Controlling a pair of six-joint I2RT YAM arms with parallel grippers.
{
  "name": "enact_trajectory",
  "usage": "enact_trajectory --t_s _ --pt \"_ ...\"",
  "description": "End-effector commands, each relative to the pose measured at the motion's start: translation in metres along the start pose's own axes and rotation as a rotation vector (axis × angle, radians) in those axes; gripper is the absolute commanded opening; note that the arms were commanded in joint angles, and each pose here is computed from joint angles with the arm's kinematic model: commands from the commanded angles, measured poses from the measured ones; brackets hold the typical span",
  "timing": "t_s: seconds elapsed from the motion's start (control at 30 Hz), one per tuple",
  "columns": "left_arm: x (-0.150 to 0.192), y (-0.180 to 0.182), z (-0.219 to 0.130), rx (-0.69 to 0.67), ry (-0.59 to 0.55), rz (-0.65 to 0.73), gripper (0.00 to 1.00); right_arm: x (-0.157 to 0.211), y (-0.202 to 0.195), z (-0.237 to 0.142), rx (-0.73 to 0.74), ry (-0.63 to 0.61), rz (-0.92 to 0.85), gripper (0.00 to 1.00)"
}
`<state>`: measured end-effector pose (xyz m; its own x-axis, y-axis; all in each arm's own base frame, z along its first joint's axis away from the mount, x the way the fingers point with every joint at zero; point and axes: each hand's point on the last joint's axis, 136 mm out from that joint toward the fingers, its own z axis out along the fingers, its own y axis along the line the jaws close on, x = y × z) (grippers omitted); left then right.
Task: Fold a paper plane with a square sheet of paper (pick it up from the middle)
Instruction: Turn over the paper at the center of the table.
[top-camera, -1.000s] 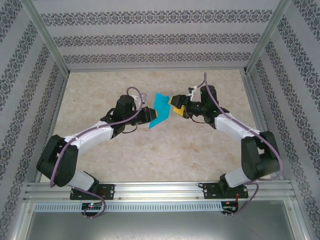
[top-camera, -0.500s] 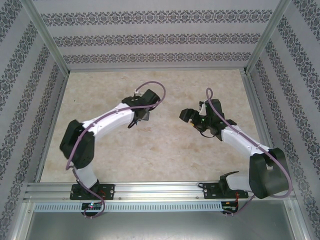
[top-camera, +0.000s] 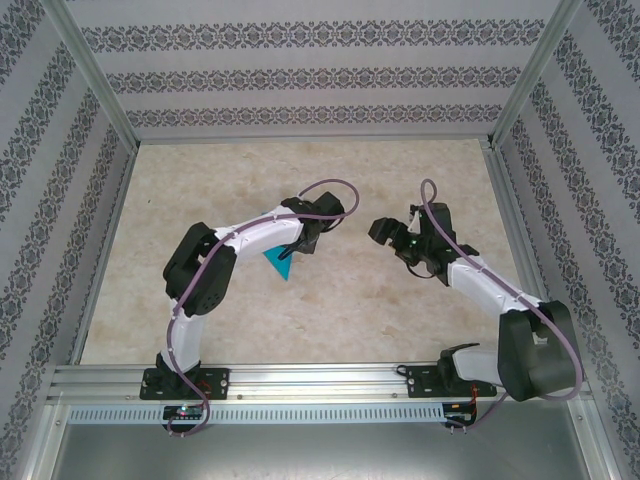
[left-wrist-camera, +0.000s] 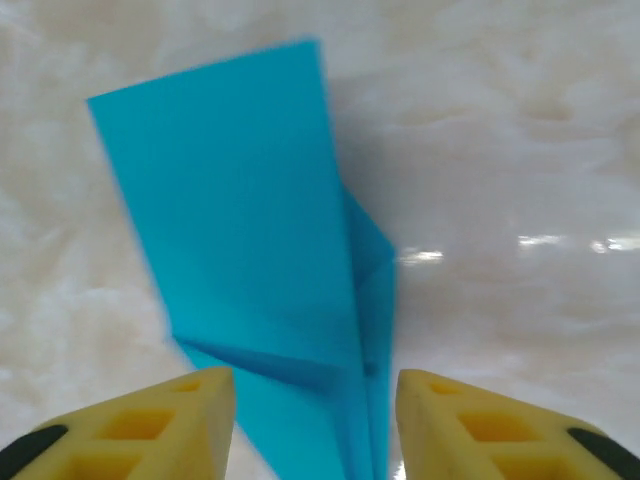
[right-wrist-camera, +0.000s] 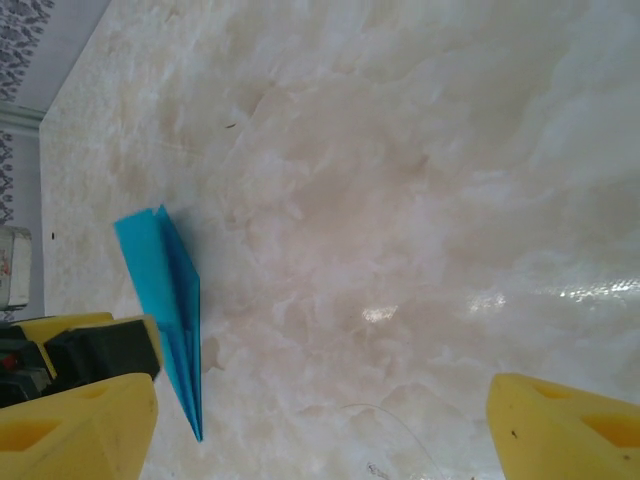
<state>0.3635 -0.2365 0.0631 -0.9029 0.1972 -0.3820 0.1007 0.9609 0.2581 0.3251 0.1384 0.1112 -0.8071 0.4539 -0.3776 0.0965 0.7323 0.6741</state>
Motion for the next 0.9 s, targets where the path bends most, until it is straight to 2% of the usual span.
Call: enact_trajectory --t_s 0.0,0.1,0.2,0.3,0.4,0.47,0.67,0.77,0.87 --pt "-0.023 -0.022 -0.017 0.247 -0.045 -0.095 0.59 -0.006 -0.004 -0.006 0.037 -0.027 -0.023 0.84" --pt "-0.036 -0.016 -0.032 0.384 -0.077 -0.187 0.71 -0.003 0.0 -0.004 0.067 -0.007 -0.051 0.82" --pt "-0.039 0.007 -0.036 0.462 -0.092 -0.293 0.8 0.006 0.014 0.007 0.105 0.013 -0.099 0.77" --pt "-0.032 0.041 -0.03 0.455 -0.101 -0.39 0.87 0.021 0.045 0.026 0.1 0.041 -0.159 0.71" --pt "-0.018 0.076 -0.019 0.417 -0.103 -0.464 0.94 0.04 0.08 0.05 0.086 0.085 -0.213 0.6" --pt "-0.006 0.093 -0.011 0.406 -0.096 -0.499 1.0 0.056 0.106 0.066 0.063 0.118 -0.251 0.49" --pt "0.029 0.132 0.008 0.362 -0.051 -0.596 1.0 0.105 0.158 0.122 0.029 0.235 -0.31 0.28" --pt "0.044 0.149 0.015 0.326 -0.039 -0.661 1.0 0.128 0.175 0.152 0.006 0.28 -0.34 0.25" --pt "0.054 0.164 0.019 0.291 -0.028 -0.702 1.0 0.137 0.173 0.173 0.027 0.308 -0.347 0.23"
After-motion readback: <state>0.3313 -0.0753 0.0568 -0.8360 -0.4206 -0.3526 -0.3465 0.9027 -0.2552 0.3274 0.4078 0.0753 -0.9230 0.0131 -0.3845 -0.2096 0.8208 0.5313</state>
